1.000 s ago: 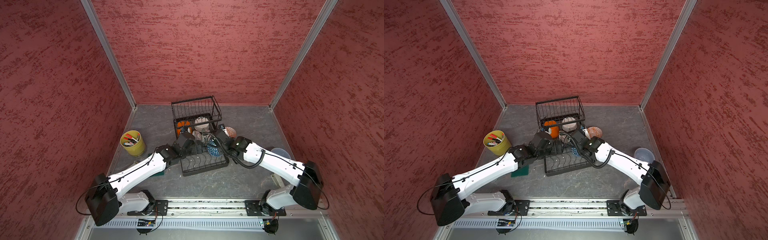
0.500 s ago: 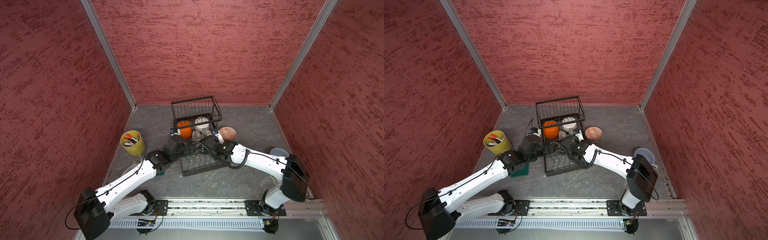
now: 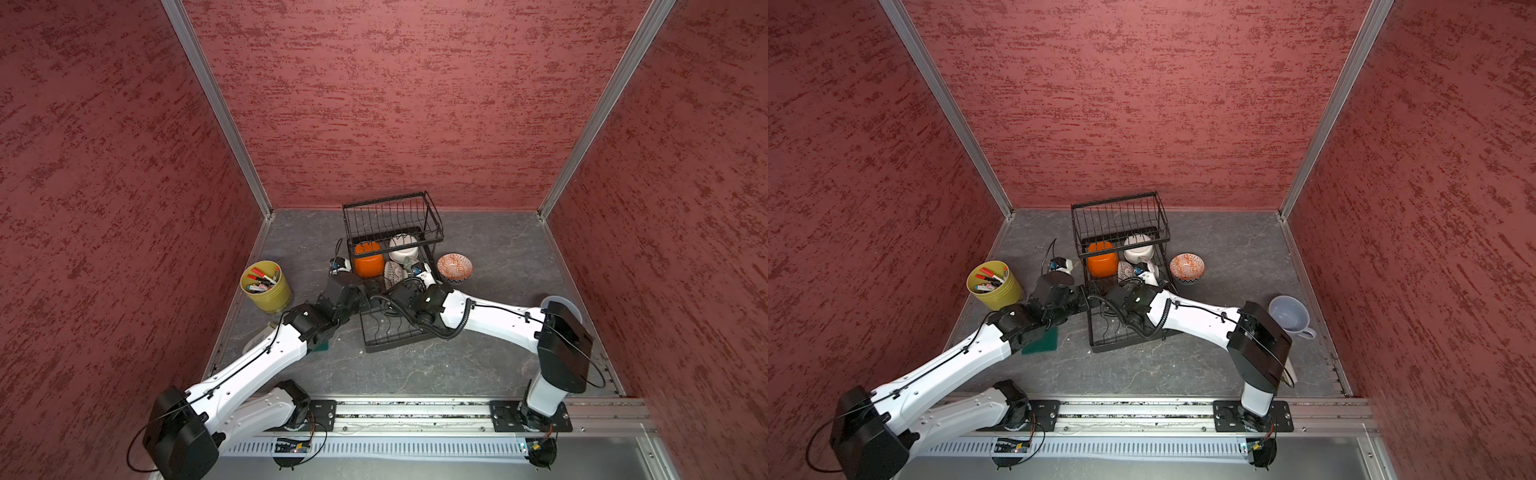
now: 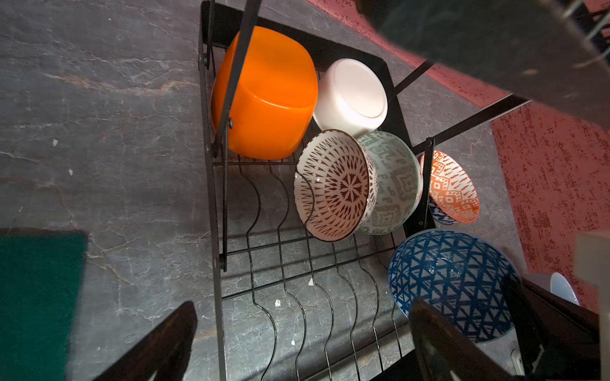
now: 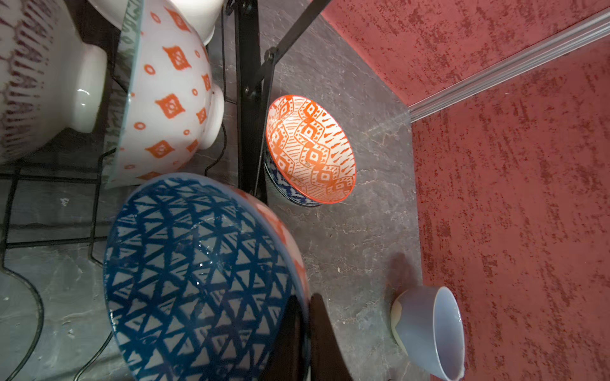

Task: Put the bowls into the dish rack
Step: 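Lower the blue-patterned bowl into the slots with the right gripper while the left draws back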

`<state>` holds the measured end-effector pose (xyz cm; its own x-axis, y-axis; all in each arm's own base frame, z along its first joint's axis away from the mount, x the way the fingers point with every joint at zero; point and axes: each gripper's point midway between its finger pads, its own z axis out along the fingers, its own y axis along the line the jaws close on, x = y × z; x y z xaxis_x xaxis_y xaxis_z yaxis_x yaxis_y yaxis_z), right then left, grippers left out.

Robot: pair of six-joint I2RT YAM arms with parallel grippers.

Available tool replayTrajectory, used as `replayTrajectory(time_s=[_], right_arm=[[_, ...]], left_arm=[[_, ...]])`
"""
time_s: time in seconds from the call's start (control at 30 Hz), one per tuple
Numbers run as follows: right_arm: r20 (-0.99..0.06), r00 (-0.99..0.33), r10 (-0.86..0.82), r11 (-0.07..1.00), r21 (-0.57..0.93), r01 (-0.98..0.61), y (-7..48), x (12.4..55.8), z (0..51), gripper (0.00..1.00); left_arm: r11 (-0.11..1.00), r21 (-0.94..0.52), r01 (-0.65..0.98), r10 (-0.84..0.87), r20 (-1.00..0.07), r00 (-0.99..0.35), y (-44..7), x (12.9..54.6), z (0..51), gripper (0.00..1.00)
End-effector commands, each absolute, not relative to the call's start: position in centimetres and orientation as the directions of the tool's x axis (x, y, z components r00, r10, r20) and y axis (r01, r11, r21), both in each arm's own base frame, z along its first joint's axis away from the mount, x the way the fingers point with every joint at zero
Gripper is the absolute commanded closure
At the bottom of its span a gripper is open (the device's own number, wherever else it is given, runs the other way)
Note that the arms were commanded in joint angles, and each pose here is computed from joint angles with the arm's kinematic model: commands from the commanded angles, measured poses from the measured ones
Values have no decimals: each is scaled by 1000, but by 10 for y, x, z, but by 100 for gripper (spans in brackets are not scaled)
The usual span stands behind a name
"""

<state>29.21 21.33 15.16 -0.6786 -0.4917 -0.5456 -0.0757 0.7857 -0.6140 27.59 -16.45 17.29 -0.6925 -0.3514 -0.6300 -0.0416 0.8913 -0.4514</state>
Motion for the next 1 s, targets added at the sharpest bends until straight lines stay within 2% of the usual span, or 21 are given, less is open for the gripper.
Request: replayTrajectory(time_s=[0.0, 0.97], right_arm=[[-566, -650, -507, 754, -656, -16, 210, 294, 165, 100], [-459, -654, -601, 638, -769, -46, 214, 294, 137, 100]], left_arm=[[875, -482, -37, -376, -631, -678, -164, 278, 179, 0], [872, -486, -51, -386, -623, -680, -158, 280, 176, 0]])
